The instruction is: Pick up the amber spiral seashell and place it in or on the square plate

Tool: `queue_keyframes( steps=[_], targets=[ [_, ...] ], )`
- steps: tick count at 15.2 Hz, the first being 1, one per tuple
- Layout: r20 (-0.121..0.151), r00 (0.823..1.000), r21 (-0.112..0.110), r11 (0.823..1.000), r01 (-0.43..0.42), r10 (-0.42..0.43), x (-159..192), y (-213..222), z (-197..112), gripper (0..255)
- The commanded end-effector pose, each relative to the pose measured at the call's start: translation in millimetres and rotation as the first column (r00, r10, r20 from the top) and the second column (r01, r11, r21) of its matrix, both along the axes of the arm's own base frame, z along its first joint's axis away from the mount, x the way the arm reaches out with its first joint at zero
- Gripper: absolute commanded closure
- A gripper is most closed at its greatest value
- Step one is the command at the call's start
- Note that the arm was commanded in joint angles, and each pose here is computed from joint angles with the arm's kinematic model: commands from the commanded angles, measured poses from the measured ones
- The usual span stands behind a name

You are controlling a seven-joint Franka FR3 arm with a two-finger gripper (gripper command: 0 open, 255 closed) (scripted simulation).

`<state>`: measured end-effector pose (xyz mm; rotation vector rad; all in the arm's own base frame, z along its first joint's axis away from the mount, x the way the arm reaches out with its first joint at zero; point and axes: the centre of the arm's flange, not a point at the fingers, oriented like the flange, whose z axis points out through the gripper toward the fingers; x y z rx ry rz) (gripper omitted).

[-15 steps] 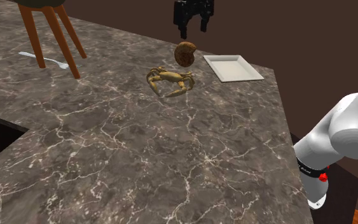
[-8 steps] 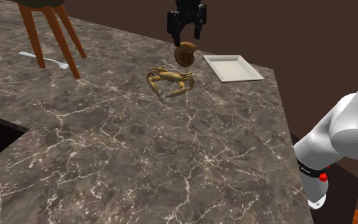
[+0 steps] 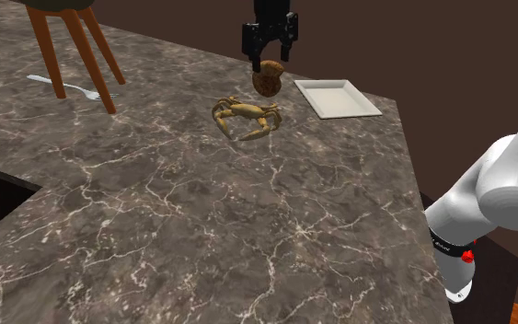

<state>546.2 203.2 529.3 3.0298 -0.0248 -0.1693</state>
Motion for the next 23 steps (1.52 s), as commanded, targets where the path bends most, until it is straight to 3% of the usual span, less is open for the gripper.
queue_keyframes(
  steps=[1,2,11,23],
  targets=[
    [0.000,1.000,0.000,1.000,0.000,0.000,0,0,0,0],
    [0.000,1.000,0.000,1.000,0.000,0.000,0,0,0,255],
    [0.000,1.000,0.000,1.000,0.000,0.000,0,0,0,255],
    [0.000,1.000,0.000,1.000,0.000,0.000,0,0,63,255]
  ],
)
